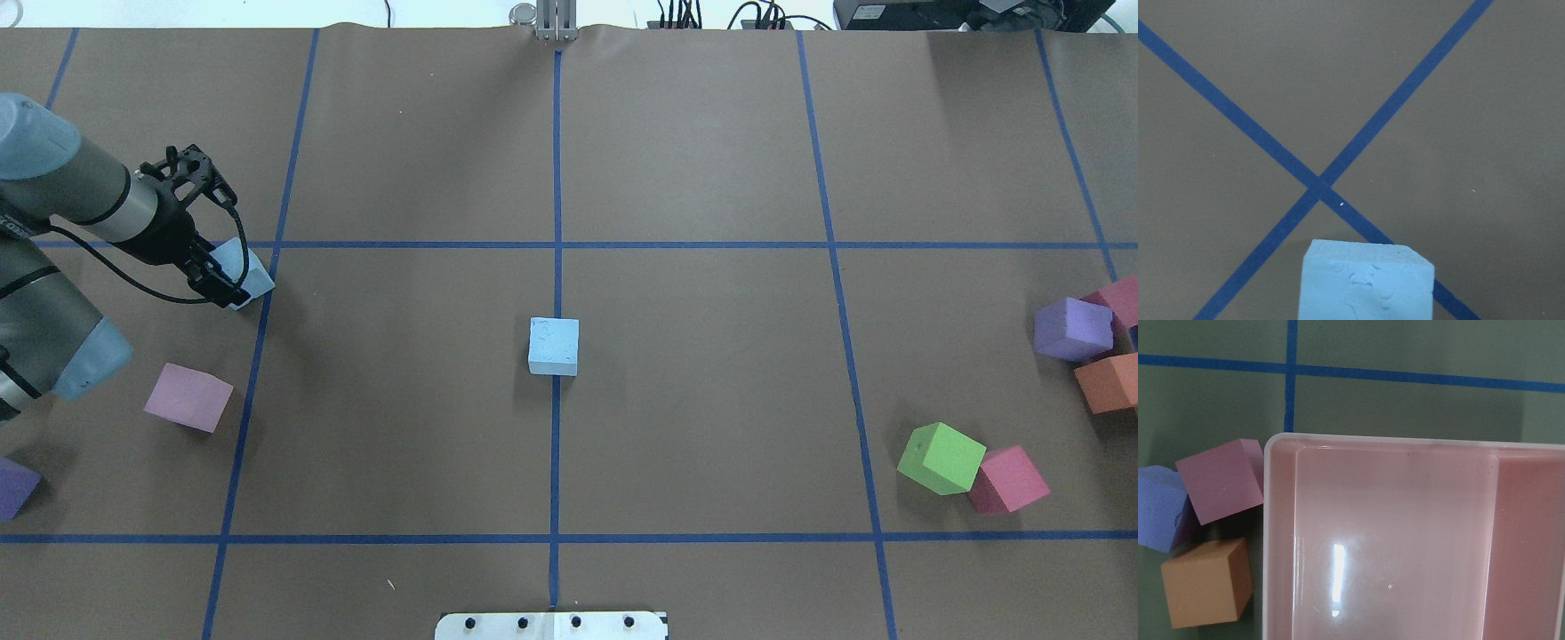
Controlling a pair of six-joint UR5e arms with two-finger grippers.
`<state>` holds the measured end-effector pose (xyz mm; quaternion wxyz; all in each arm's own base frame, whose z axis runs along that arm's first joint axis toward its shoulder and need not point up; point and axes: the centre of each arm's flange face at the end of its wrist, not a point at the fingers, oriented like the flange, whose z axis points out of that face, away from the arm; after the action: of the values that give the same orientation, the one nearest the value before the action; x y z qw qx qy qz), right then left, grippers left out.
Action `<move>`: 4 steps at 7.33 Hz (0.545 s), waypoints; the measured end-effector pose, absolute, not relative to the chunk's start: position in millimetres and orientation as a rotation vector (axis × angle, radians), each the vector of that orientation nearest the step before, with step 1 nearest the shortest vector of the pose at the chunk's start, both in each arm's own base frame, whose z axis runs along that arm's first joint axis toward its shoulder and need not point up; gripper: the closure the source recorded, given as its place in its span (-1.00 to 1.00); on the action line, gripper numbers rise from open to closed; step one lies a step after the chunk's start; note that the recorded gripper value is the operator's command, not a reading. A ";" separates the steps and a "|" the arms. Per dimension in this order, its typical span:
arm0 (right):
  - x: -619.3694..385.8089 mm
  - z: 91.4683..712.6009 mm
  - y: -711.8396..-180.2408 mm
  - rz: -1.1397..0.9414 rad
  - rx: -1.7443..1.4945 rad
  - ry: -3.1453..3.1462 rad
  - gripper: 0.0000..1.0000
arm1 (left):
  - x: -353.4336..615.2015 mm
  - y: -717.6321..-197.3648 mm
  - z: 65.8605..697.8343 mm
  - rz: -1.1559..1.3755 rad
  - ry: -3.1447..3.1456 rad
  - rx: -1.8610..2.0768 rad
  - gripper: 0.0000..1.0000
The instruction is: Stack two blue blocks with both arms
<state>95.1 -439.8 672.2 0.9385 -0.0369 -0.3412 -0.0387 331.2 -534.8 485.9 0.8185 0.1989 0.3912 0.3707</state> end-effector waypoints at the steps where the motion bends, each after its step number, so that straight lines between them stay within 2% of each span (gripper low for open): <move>1: 94.9 672.7 -439.6 -0.080 -0.077 -0.697 -1.00 | 338.7 -533.2 491.9 0.795 0.820 0.415 -0.94; 2: 94.9 673.1 -439.5 -0.079 -0.077 -0.696 -1.00 | 343.3 -533.5 498.0 0.798 0.812 0.406 -0.70; 4: 95.0 673.3 -439.4 -0.079 -0.078 -0.696 -1.00 | 348.5 -535.9 501.2 0.800 0.808 0.399 0.02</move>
<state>95.0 -439.4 673.3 0.9385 -0.0382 -0.3410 -0.0385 348.5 -535.9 501.2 0.8239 0.1879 0.3799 0.3763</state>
